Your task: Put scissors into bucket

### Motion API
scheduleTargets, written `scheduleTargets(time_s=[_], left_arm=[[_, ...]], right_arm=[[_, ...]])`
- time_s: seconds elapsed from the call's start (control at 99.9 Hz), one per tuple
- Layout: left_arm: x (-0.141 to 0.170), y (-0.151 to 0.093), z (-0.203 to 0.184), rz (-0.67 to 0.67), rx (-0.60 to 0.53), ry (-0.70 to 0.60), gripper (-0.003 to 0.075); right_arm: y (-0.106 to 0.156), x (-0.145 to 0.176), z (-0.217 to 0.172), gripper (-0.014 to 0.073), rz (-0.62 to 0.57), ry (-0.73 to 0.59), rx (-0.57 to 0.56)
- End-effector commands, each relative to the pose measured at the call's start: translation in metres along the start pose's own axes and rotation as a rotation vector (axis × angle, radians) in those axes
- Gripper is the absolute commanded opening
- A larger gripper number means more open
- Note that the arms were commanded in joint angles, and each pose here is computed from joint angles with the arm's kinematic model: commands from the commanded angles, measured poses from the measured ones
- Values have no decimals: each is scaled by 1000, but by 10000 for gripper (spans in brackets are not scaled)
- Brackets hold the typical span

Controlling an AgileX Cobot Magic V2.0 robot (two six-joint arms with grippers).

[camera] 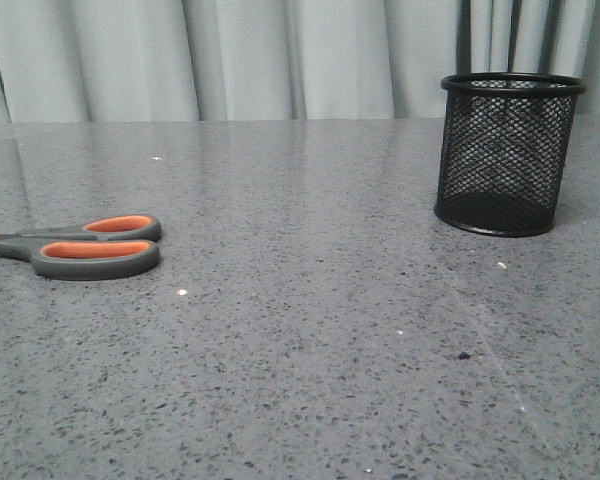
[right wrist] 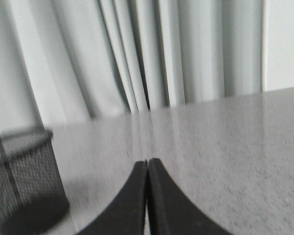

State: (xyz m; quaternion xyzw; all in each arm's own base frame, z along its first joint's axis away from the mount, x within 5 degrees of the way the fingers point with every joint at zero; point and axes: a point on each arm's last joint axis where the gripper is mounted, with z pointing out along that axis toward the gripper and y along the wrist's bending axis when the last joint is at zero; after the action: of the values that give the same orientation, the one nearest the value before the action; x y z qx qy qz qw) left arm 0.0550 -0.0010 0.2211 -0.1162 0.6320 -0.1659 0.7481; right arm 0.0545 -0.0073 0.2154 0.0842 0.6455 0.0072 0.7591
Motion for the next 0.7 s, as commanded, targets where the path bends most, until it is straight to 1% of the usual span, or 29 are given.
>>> scheduleTargets(time_s=[0.0, 0.1, 0.15, 0.21, 0.25, 0.31, 0.32, 0.34, 0.38, 0.44, 0.51, 0.58, 0.63, 0.69], left_arm=[[-4, 5, -3, -113, -11, -142, -20], [-6, 8, -4, -209, -27, -172, -20], [-7, 8, -4, -234, -31, -177, -20], [-10, 6, -4, -246, -25, -171, -20], [-13, 3, -4, -249, -10, -151, -20], [-18, -7, -3, -214, 27, -55, -19], [-20, -8, -3, -215, 32, -59, -19], [-21, -12, -3, -181, 46, -2, -19], [-25, -18, -3, -129, 62, 62, -19], [-35, -26, -1, -39, 81, 153, -18], [-51, -36, 2, 70, 117, 202, -18], [-63, -45, 9, 139, 156, 249, -18], [-68, -51, 17, 173, 182, 299, -17], [-72, -57, 26, 225, 221, 360, 1]], right_arm=[[-5, -12, -3, -45, 130, -151, 45], [-7, -12, -3, -45, 244, -151, 60], [-8, -12, -3, -45, 303, -146, 64], [-6, -17, -3, -45, 324, -142, 50], [-3, -24, -3, -45, 325, -137, 32], [2, -33, -4, -45, 324, -108, -3], [4, -35, -3, -45, 319, -95, -13], [5, -40, -3, -45, 308, -86, -24], [10, -45, -2, -45, 276, -35, -51], [16, -56, 1, -45, 182, 47, -82], [22, -69, 7, -45, 78, 142, -114], [28, -81, 15, -45, -2, 234, -148], [31, -89, 20, -45, -39, 273, -175], [35, -100, 25, -45, -51, 287, -208]])
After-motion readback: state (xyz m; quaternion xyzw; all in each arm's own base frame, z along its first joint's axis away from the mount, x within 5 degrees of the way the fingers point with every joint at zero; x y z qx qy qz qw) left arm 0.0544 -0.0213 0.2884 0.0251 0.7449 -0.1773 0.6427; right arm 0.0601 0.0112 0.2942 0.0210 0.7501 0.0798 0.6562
